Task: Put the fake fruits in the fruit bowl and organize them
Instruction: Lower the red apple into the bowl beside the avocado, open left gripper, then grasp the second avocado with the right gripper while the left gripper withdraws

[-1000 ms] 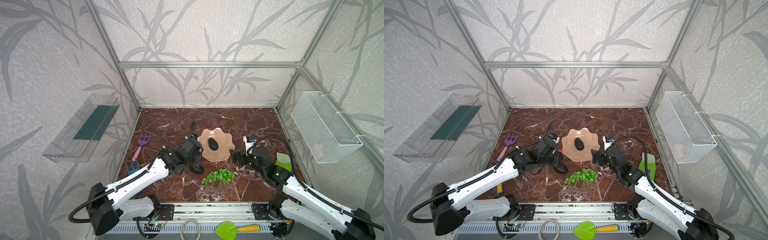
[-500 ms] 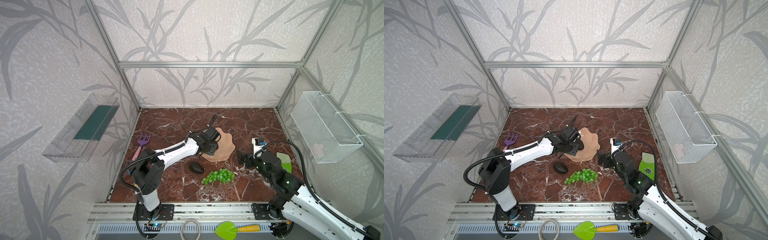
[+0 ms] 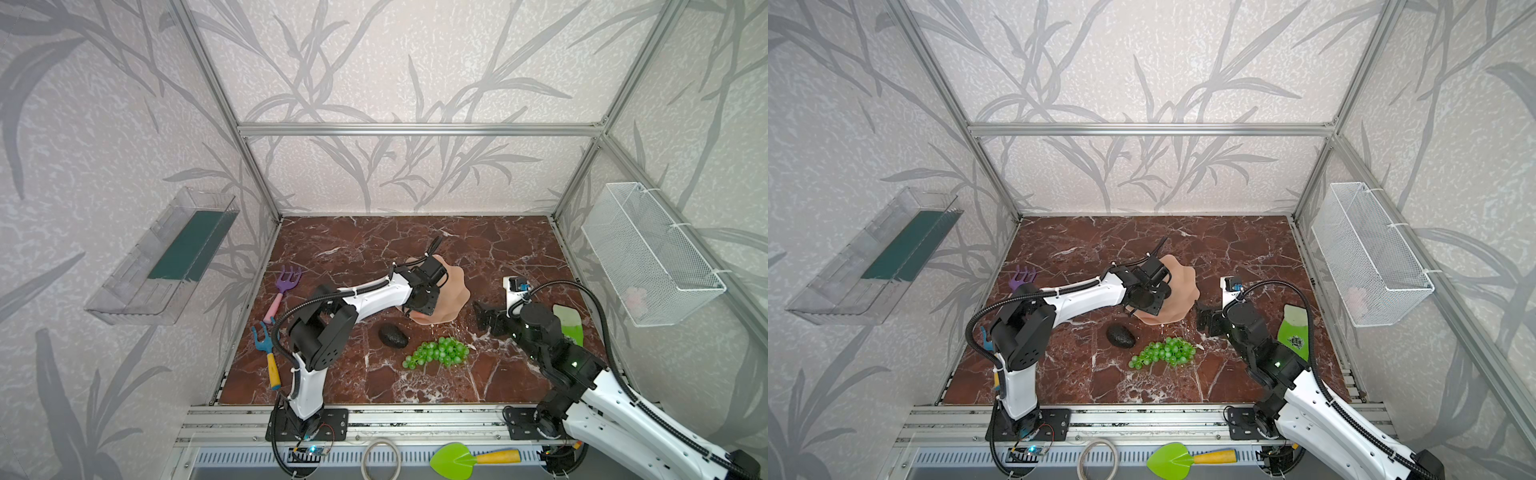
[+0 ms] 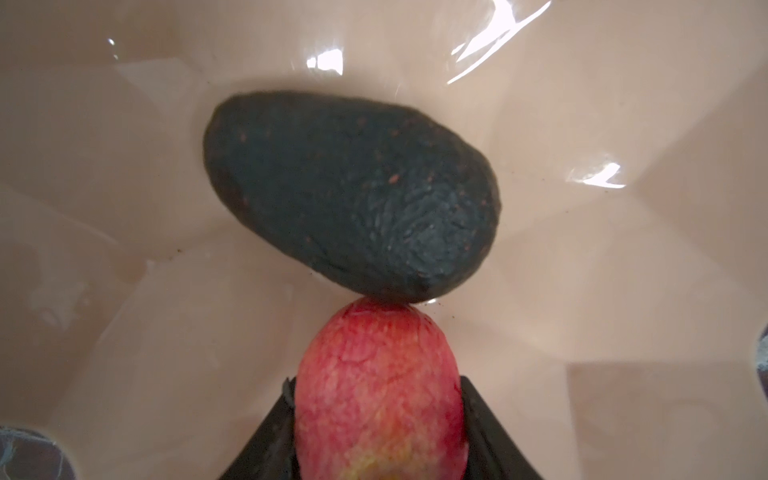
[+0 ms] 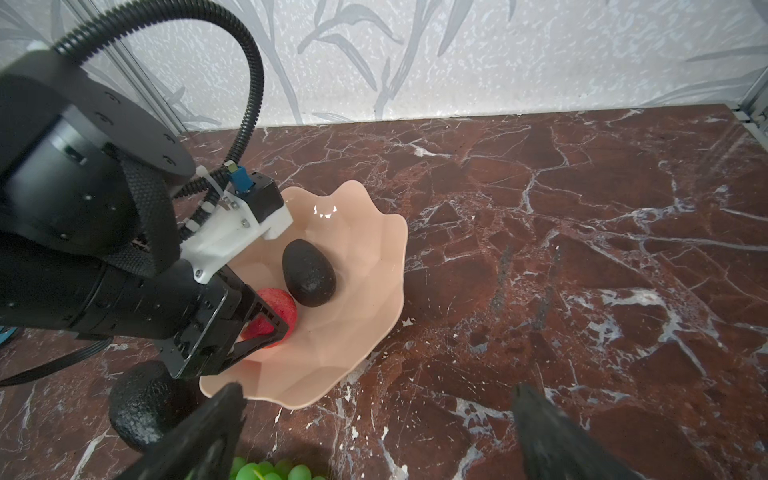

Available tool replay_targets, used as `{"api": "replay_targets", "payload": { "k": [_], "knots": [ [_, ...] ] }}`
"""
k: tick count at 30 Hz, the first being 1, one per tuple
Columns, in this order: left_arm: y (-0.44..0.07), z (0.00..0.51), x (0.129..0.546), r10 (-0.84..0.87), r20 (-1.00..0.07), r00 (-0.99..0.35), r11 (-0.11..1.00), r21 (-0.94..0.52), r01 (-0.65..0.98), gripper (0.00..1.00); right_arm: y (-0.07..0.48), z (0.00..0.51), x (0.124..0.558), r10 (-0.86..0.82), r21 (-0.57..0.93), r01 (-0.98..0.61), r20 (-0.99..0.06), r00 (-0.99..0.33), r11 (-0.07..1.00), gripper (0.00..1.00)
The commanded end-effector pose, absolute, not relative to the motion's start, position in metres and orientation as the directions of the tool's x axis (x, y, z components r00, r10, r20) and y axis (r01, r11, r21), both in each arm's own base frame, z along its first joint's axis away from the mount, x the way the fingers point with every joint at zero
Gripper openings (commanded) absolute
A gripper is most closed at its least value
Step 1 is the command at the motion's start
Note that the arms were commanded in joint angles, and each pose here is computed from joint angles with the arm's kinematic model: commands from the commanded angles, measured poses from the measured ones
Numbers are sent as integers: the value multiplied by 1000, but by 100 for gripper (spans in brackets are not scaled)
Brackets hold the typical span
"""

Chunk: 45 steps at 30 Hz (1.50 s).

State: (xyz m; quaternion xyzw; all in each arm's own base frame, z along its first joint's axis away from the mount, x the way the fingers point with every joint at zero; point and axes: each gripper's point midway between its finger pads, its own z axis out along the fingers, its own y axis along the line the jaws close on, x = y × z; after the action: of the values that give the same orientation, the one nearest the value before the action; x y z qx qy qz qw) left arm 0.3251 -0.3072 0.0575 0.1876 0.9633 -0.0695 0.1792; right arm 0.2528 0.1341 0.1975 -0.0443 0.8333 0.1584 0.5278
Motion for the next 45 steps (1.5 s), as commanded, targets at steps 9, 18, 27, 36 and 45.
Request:
{"api": "replay_targets", "payload": {
  "k": [9, 18, 27, 36, 45],
  "knots": [
    [-293, 136, 337, 234, -526, -818, 942, -87, 325, 77, 132, 203, 253, 45, 169, -254, -900, -433, 952, 100],
    [-165, 241, 319, -78, -852, -517, 991, -123, 53, 90, 214, 189, 245, -137, 198, -531, -839, -527, 824, 90],
    [-25, 225, 236, -327, -896, -302, 930, -247, -273, 100, 331, 163, 218, -413, 121, -737, -762, -498, 665, 88],
    [8, 226, 205, -393, -895, -209, 890, -314, -330, 100, 392, 121, 213, -505, 134, -767, -680, -532, 628, 83],
    [4, 226, 208, -367, -898, -241, 902, -282, -326, 100, 405, 77, 233, -540, 74, -731, -625, -564, 678, 83]
  ]
}}
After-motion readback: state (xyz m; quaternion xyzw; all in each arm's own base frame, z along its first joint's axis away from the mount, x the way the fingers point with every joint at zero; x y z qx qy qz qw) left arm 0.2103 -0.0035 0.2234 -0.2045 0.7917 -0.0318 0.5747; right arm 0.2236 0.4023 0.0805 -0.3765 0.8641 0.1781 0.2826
